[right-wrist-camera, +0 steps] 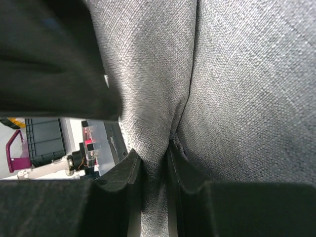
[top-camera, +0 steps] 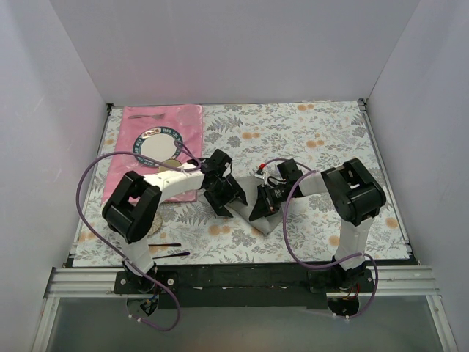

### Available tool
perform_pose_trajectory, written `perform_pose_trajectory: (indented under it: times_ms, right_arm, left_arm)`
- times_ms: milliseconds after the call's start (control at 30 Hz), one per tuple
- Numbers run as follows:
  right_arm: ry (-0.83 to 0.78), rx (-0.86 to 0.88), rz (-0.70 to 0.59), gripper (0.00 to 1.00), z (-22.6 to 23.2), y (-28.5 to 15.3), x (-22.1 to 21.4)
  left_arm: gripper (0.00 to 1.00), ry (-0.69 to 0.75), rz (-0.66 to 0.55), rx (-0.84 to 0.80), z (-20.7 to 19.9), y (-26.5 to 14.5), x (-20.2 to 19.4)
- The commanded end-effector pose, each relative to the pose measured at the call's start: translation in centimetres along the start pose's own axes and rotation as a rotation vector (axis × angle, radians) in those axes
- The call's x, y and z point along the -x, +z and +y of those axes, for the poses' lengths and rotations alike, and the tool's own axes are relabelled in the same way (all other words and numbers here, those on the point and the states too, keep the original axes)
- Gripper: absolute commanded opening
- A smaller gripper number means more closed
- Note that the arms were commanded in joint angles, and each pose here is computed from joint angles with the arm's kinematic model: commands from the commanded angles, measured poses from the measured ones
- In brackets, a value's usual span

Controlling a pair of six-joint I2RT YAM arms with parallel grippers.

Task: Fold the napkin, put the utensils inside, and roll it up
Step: Roll the napkin with the utensil

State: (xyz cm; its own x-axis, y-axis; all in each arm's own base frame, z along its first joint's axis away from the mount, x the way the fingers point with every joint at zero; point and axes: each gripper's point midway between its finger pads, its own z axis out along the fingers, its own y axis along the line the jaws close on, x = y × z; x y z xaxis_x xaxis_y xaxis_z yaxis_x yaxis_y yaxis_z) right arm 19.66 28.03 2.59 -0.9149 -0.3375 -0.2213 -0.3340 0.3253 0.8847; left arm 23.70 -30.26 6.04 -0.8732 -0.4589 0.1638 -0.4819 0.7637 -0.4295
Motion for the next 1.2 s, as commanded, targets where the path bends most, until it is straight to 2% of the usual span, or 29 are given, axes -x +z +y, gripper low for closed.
perform_pose_trajectory:
  times_ms: [0,200,367,400,567,600,633,767,867,933,967,1000,1067,1167]
  right_arm:
    - [0.079,-0.106,0.048,0.19,-2.8,-0.1,-2.0]
    - [0.079,-0.109,0.048,0.17,-2.7,-0.2,-2.0]
    - [0.064,-0.133,0.047,0.18,-2.6,-0.6,-2.1]
    - [0.061,-0.154,0.046,0.23,-2.4,-0.9,-2.1]
    - [-0.022,-0.256,0.029,0.42,-0.9,-2.3,-0.5]
    - [-0.071,-0.298,0.017,0.48,-0.5,-2.7,0.1]
    - [-0.068,-0.326,0.034,0.51,-0.2,-3.0,-0.3]
    - [-0.192,-0.455,-0.03,0.59,2.2,-4.7,1.5]
    - [-0.322,-0.715,-0.114,0.64,2.4,-6.6,3.1]
    - [-0.449,-0.811,-0.108,0.67,3.6,-5.8,3.0]
    - [-0.491,-0.925,-0.145,0.68,3.3,-6.7,3.6]
    - [-0.551,-0.941,-0.133,0.69,4.2,-5.6,3.1]
    - [-0.596,-1.033,-0.141,0.74,4.1,-5.7,3.3]
    - [-0.657,-1.123,-0.113,0.75,3.6,-4.9,2.9]
  left_arm:
    - [0.63,-0.038,-0.019,-0.008,-0.2,1.3,0.8]
    - [0.6,-0.041,-0.038,0.024,0.6,2.7,1.7]
    - [0.48,-0.022,-0.061,0.055,1.2,3.4,2.4]
    - [0.42,-0.022,-0.06,0.064,1.5,3.6,2.4]
    - [0.29,-0.016,-0.052,0.09,2.3,4.2,2.3]
    - [0.28,-0.01,-0.05,0.096,2.5,4.3,2.3]
    - [0.27,-0.006,-0.047,0.097,2.4,4.3,2.3]
    - [0.25,0.007,-0.039,0.093,2.3,4.1,2.2]
    - [0.25,0.016,-0.029,0.083,1.9,3.7,2.0]
    - [0.25,0.02,-0.024,0.08,1.8,3.6,1.8]
    - [0.25,0.021,-0.017,0.074,1.6,3.5,1.7]
    - [0.25,0.021,-0.014,0.074,1.6,3.5,1.7]
    - [0.25,0.021,-0.006,0.075,1.7,3.5,1.6]
    - [0.25,0.013,0.012,0.072,1.6,3.5,1.3]
